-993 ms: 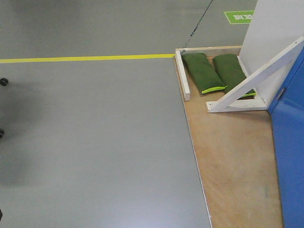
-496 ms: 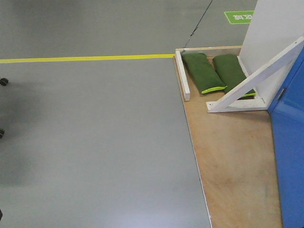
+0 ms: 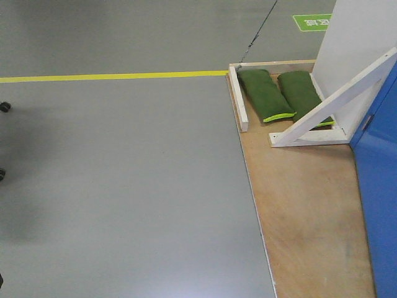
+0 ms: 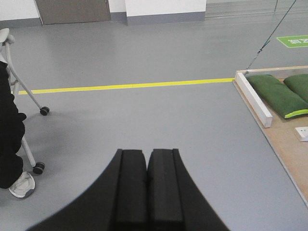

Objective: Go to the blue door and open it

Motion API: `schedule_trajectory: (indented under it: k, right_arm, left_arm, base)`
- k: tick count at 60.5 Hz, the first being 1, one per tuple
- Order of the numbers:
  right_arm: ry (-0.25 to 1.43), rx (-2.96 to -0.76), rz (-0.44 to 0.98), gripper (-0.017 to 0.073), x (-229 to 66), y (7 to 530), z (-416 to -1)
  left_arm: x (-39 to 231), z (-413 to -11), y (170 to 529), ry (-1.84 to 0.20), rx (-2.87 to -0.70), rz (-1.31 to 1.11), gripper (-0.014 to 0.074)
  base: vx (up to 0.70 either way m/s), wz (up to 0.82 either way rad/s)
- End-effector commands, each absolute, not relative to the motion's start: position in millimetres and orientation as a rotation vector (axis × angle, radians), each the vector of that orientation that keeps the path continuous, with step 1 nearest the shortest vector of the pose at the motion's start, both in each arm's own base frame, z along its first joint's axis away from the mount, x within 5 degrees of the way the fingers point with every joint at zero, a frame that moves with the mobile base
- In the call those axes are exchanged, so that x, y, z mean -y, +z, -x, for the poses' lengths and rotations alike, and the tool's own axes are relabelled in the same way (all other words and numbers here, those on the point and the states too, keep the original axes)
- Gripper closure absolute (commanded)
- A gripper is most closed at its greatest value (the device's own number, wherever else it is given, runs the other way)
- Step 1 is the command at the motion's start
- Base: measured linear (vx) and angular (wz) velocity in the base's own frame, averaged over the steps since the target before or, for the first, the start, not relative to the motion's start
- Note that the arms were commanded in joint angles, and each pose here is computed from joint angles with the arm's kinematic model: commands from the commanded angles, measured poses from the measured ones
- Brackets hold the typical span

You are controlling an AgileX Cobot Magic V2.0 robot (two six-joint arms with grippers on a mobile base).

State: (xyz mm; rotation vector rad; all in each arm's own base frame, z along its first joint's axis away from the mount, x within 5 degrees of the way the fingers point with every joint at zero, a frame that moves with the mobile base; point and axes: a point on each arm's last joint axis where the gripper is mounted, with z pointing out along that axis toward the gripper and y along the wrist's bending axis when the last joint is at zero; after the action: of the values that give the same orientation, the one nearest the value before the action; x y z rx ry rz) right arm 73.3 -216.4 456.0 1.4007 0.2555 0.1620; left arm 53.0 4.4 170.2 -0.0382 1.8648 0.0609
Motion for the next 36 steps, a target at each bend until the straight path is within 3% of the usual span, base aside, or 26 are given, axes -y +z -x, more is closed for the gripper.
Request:
schedule_trajectory:
  k: [1,11,21,36]
  right_arm:
    - [0.128,-0.219,-1.301,0.0564,198.8,483.9,-62.7]
    - [0.052,-0.107,-1.253,0.0564,195.4,499.5,-46.9]
    - [-0.092,0.025,-1.272,0.0564,217.4,498.6,-25.2]
    - [-0.074,-0.042,-1.366,0.0564,258.4,479.4,-37.3]
  left_arm:
    - [-3.7,-52.8,190.1,0.054,-1.731,0.034,0.0523]
    - [-3.7,-52.8,190.1,0.054,-1.731,0.034,0.0523]
    - [-3.7,-52.8,190.1,0.054,-1.731,0.034,0.0523]
    - [-3.7,-52.8,190.1,0.054,-1.731,0.034,0.0523]
  base:
    - [0.00,0.00]
    - [0.00,0.00]
    - [0.00,0.00]
    - [0.00,0.00]
